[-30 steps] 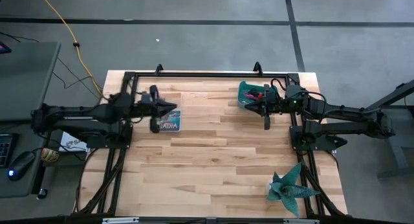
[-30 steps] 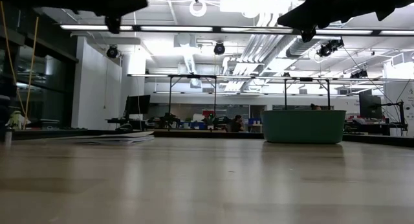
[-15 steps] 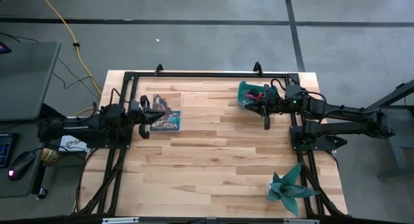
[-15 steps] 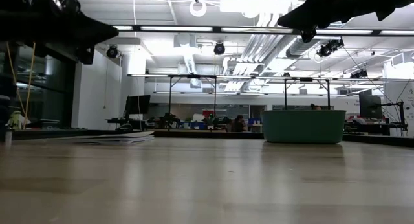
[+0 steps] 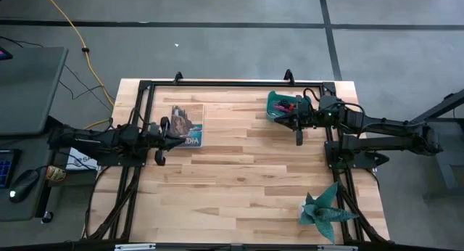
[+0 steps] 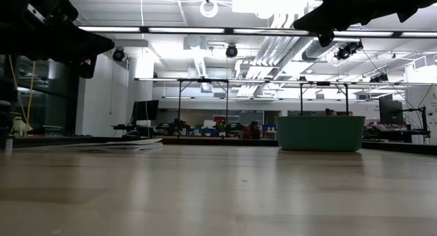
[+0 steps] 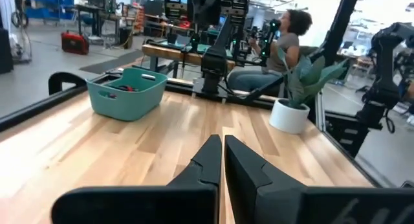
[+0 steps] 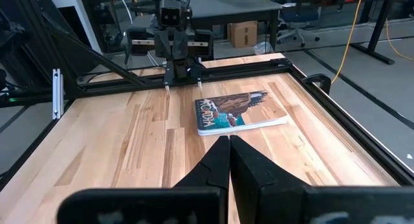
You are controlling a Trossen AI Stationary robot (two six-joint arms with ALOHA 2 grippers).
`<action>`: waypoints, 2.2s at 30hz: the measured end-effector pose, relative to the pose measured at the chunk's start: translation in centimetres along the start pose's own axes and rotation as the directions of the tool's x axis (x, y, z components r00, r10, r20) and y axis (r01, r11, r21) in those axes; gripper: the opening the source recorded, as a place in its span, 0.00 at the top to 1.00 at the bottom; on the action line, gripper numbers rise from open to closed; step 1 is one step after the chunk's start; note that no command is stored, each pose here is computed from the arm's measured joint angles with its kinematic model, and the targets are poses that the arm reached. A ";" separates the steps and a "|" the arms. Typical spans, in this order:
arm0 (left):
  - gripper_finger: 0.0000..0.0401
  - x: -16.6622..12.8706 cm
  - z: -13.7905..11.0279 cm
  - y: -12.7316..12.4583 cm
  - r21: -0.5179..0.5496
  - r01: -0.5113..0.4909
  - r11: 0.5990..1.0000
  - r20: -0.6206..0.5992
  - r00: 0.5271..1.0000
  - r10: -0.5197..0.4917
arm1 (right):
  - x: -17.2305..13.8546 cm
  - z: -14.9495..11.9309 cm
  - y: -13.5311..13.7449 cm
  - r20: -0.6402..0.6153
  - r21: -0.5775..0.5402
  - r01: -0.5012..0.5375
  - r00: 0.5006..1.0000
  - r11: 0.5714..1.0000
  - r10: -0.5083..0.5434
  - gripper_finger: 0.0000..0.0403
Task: Pick and place USB-C Cables
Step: Return to Home Position
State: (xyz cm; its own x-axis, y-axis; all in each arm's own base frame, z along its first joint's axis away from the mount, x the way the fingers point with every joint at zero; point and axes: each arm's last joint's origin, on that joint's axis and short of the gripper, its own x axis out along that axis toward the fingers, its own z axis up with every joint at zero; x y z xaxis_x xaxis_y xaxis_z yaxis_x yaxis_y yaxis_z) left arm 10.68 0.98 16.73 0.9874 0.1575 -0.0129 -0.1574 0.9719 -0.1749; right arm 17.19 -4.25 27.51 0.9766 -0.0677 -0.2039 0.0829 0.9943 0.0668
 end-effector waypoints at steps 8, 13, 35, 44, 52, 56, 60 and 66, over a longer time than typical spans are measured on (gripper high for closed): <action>1.00 -0.3 0.2 -0.4 0.104 0.056 0.993 0.023 0.998 -0.058 | 0.0 -0.1 0.0 -0.006 0.001 0.000 1.000 1.000 0.000 1.00; 1.00 -0.7 -0.2 -0.3 0.128 0.097 0.987 -0.015 0.995 -0.096 | 0.0 -0.1 0.0 -0.008 0.002 0.000 1.000 1.000 0.000 1.00; 1.00 -0.9 0.0 0.2 0.054 0.052 0.997 0.006 0.999 -0.052 | 0.0 -0.3 0.0 -0.028 0.024 0.002 1.000 1.000 -0.002 1.00; 1.00 -0.9 0.0 0.2 0.060 0.049 0.997 0.006 0.999 -0.049 | 0.0 -0.3 0.0 -0.028 0.024 0.002 1.000 1.000 -0.001 1.00; 1.00 -0.9 0.0 0.3 0.076 0.034 0.997 0.010 0.999 -0.035 | 0.0 -0.3 0.0 -0.028 0.029 0.002 1.000 1.000 -0.001 1.00; 1.00 -0.9 0.0 0.3 0.075 0.034 0.997 0.010 0.999 -0.035 | 0.0 -0.3 0.0 -0.027 0.032 0.002 1.000 0.999 -0.001 1.00; 1.00 -0.9 0.0 0.3 0.075 0.034 0.997 0.010 0.999 -0.035 | -0.3 -0.1 0.1 -0.009 0.023 -0.003 1.000 1.000 0.003 1.00; 1.00 -0.9 0.0 0.3 0.075 0.034 0.997 0.010 0.999 -0.035 | -1.4 0.2 0.8 0.031 -0.013 -0.067 0.997 0.998 0.067 1.00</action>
State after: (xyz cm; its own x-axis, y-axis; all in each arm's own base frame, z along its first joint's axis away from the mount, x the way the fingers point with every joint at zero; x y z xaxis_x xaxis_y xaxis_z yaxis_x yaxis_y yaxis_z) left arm 9.77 1.10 16.73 0.9921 0.1252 0.0028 -0.1243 0.9871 -0.1008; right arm 15.96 -3.35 28.08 0.9858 -0.0031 -0.1681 0.0147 0.9976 0.0681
